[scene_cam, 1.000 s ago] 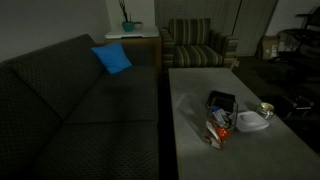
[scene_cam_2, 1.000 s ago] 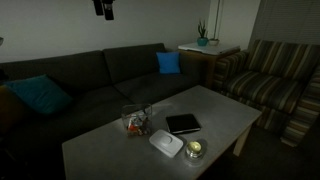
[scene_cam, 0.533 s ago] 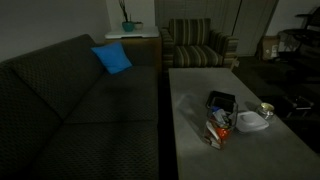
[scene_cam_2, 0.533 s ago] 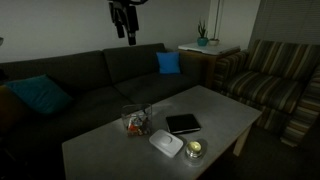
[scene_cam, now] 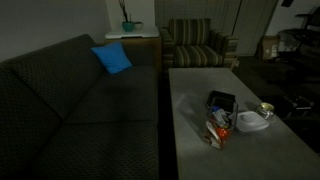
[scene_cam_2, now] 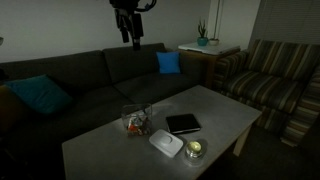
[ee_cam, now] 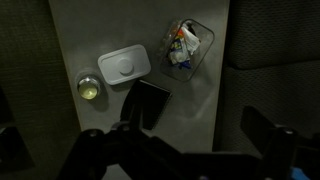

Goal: Place the lid on the container and push the button

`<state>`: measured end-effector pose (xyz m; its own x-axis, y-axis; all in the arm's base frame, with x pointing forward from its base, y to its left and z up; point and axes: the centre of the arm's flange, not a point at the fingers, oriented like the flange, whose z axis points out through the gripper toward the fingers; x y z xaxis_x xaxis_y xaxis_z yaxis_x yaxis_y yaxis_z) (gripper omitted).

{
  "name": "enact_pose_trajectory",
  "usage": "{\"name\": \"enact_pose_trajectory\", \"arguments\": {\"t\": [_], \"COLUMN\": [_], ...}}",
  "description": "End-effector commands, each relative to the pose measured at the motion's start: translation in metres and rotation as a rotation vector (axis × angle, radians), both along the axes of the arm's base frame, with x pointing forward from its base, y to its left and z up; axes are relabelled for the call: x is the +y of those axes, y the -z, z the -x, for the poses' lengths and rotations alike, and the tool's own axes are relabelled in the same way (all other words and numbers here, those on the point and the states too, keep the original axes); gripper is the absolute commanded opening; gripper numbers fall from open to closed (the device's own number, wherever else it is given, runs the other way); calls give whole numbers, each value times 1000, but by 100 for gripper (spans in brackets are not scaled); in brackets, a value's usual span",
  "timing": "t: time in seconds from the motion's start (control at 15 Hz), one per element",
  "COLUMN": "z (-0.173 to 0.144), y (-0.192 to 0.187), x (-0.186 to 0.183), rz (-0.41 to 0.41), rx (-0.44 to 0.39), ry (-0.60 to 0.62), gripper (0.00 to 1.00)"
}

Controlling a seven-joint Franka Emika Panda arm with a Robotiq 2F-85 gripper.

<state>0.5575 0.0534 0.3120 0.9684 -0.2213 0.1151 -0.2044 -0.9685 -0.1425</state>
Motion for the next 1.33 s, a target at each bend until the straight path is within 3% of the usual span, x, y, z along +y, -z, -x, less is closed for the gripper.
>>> {"name": "enact_pose_trajectory", "arguments": {"t": [0.0, 0.4, 0.67, 1.13, 1.2, 1.27], "z": [0, -11, -37, -73, -75, -53], "y": [0, 5, 40, 155, 163, 144], "x": [0, -6, -21, -67, -71, -62], "rz": [0, -4, 6, 25, 28, 34], "rx": [0, -71, -119, 2, 21, 8], "ry": [0, -43, -97, -162, -136, -140], "gripper": [100, 100, 100, 100, 100, 100]}}
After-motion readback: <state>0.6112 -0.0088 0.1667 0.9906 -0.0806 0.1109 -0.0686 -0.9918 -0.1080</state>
